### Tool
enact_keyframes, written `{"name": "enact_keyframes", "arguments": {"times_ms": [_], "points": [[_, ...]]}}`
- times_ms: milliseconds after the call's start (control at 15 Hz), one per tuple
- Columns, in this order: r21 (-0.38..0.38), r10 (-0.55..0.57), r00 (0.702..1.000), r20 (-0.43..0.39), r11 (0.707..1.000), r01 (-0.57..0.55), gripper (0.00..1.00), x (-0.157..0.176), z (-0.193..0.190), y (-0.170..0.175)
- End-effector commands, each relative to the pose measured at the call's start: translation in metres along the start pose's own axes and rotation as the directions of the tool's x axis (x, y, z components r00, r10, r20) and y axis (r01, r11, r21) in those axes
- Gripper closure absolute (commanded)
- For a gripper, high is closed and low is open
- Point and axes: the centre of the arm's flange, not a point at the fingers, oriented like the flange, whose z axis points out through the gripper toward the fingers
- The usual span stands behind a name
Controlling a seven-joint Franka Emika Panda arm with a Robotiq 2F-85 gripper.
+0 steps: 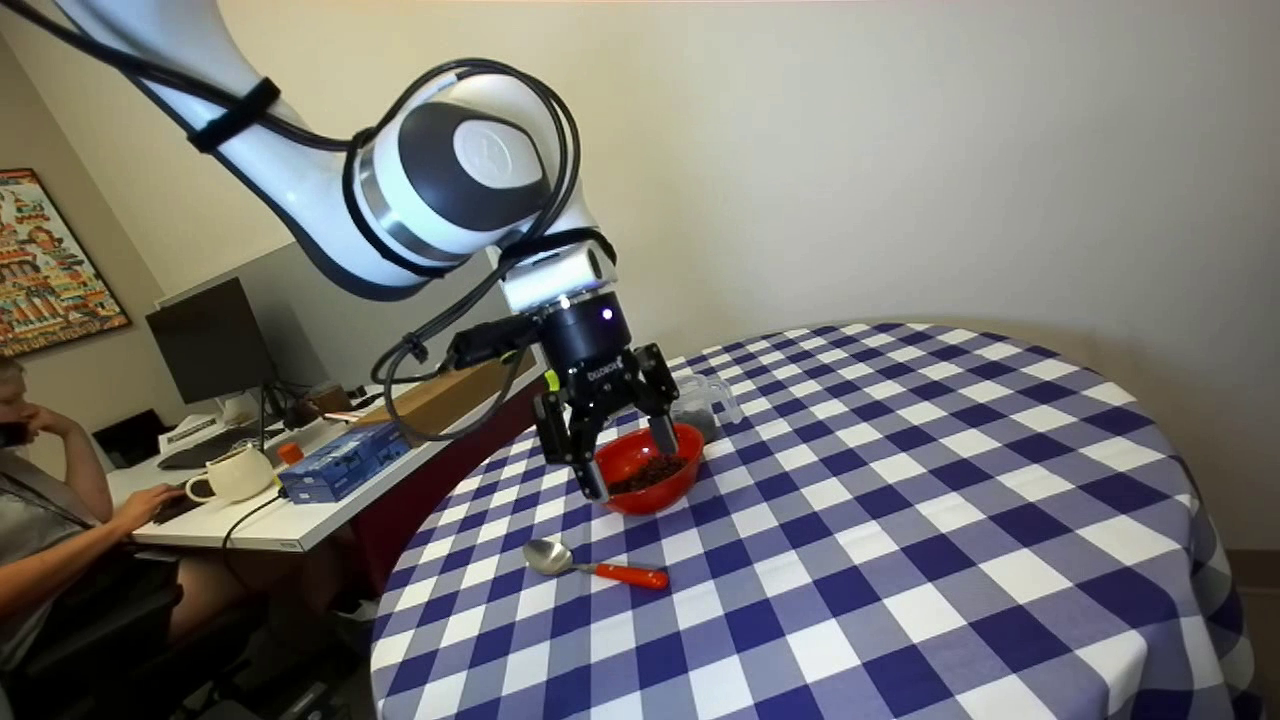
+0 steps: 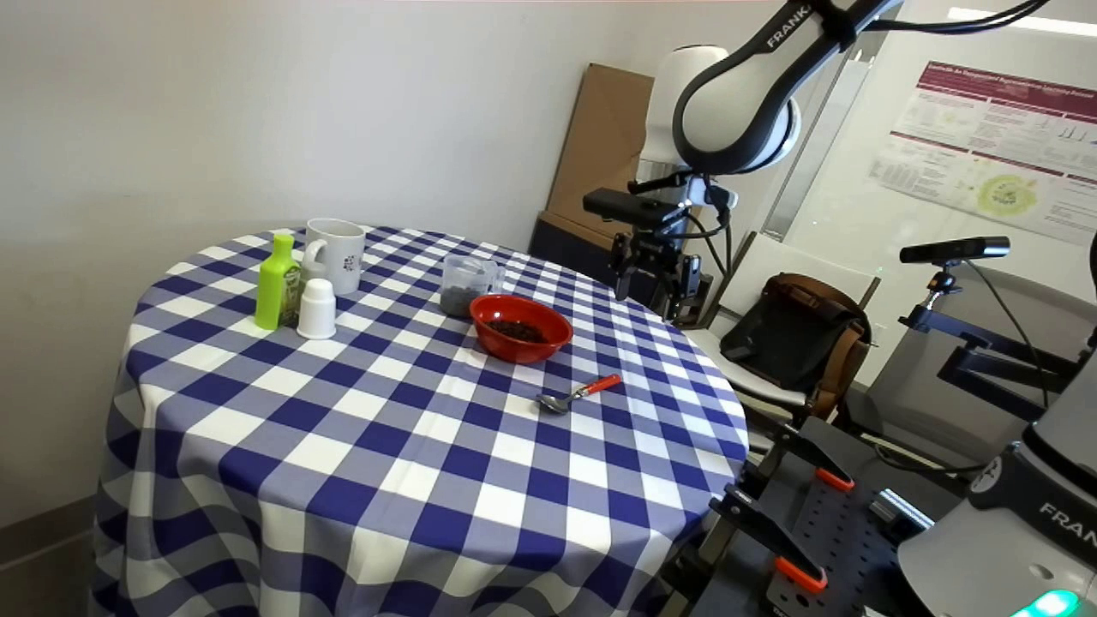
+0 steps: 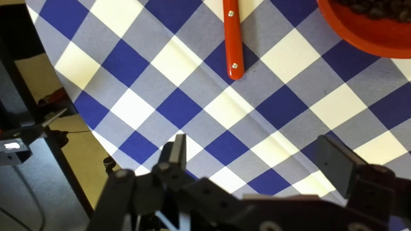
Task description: Transfer a spoonful of contents from the bowl into the jar
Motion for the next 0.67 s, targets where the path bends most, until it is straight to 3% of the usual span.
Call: {"name": "enact_keyframes", "arguments": {"times_ms": [0,333,600], "points": [[0.01,0.018,1.0,-0.013,1.0,-0.018,0.0,-0.004,0.026,-0.009],[0.016,0.017,1.0,-0.016,1.0,-0.017,0.06,-0.02,0.05,-0.008],[0.022,0.028,0.999,-0.017,0.999,-0.027,0.03,-0.037,0.063,-0.006]]}}
